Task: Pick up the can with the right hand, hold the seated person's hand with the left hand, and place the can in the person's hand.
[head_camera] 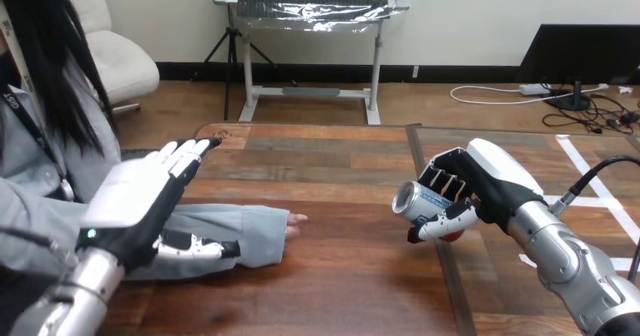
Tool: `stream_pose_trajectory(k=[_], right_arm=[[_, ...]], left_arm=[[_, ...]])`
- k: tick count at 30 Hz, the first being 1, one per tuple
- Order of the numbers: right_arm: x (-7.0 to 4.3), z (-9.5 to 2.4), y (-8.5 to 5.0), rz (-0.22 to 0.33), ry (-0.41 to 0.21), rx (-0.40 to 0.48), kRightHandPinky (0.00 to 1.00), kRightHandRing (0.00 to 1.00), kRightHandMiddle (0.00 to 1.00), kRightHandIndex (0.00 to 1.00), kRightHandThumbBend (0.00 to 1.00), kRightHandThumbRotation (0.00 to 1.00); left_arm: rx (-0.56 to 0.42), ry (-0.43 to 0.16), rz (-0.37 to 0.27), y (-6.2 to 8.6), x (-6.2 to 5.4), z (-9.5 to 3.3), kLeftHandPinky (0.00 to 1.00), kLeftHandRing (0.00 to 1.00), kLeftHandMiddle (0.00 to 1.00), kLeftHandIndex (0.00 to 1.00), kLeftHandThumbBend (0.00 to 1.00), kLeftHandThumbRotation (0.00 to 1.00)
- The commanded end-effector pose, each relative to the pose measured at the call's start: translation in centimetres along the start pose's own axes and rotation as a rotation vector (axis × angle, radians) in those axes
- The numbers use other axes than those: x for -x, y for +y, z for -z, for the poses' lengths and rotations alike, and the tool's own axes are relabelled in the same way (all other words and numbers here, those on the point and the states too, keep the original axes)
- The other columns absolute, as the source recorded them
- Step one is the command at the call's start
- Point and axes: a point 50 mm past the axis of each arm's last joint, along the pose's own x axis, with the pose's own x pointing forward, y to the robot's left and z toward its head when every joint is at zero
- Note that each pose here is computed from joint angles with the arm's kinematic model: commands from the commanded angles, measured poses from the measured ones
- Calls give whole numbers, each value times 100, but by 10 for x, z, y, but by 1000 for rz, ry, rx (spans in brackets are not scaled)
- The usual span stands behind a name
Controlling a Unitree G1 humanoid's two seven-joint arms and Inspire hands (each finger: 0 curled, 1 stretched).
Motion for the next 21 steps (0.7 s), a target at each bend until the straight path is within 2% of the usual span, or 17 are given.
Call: stream_pose_trajectory(k=[1,13,21], right_arm=[[-9,-18,-23,63,-75,15,40,44,50,48,84,0],[-7,-18,-25,67,-87,27,41,44,49,48,85,0],[-6,-18,-26,69,-92,26,40,43,49,48,86,0]], left_arm=[[-84,-51,-13,25,-25,-3,91,94,92,92,100,41],[-115,-28,123,18,-35,5,90,91,92,91,100,41],[-147,-25,165,9,-39,9,88,89,90,89,100,41]])
